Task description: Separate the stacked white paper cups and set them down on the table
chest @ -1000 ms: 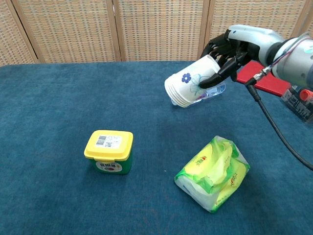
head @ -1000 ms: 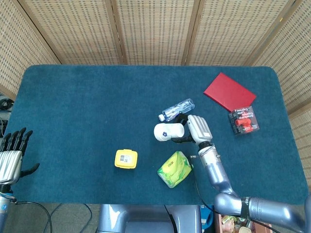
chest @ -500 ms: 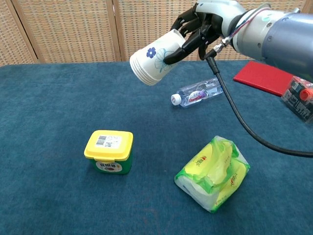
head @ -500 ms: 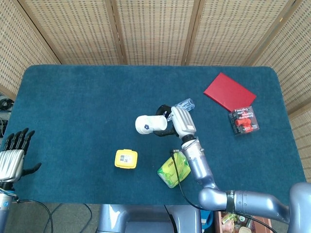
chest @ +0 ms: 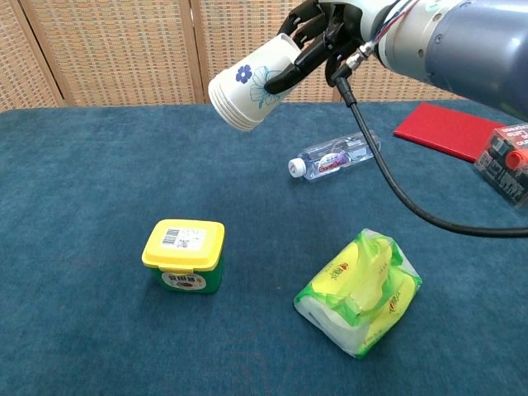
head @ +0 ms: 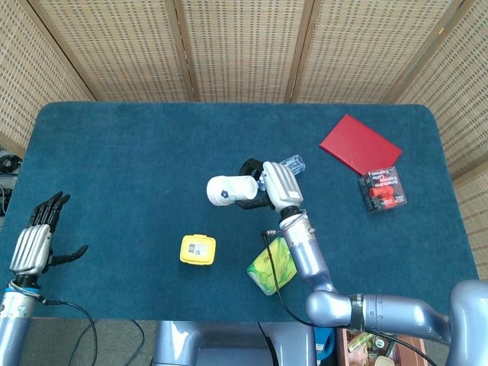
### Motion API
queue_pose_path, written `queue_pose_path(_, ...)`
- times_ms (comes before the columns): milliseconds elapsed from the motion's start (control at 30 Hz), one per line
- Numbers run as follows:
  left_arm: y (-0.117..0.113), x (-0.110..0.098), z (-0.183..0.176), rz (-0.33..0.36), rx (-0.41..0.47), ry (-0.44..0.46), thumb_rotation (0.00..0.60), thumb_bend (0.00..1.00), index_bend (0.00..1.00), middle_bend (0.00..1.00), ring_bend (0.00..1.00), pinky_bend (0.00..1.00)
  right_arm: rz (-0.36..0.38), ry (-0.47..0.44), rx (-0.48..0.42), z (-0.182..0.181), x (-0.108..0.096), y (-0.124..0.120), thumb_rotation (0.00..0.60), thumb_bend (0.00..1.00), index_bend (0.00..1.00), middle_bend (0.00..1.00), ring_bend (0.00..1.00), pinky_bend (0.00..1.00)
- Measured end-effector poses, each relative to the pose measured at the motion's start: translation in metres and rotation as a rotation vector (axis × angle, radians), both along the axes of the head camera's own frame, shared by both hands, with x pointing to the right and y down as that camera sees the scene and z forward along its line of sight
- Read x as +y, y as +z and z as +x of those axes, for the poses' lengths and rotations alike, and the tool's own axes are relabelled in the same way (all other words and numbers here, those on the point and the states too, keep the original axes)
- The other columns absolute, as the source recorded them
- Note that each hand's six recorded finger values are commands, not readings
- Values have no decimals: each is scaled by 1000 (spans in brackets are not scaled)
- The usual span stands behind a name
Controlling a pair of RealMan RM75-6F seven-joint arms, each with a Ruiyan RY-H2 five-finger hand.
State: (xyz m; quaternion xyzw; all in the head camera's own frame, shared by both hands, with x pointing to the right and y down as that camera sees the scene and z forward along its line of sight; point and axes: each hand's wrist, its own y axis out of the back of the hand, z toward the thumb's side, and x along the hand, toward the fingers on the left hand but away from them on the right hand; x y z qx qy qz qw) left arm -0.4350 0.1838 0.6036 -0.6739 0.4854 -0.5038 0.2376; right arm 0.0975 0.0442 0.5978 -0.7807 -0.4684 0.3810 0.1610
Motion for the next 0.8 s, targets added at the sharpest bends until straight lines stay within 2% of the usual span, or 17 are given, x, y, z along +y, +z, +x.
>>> queue_pose_path(167,8,-13,12,-17,170,-47,600,214,6,0,0,0,-1,2,8,-6,-4,2,600,214,783,657,501,715)
queue_pose_path(267,13,-20,17,-33,292,-93,600,214,69,0,0,0,0,2,10,-10,-6,3,600,214,783,657,501,715)
queue_pose_path(533,35,-40,34,-134,692,-254,600,214,208,0,0,0,-2,0,17,-15,-7,6,600,215,784,657,501,716)
queue_pose_path(600,44,-45,40,-164,766,-285,600,214,233,0,0,0,-4,0,22,-15,-6,7,600,215,784,657,501,716)
queue_pose_path(800,65,-53,56,-212,903,-325,600,213,272,0,0,0,-2,2,20,-15,-6,6,600,214,784,657,501,716)
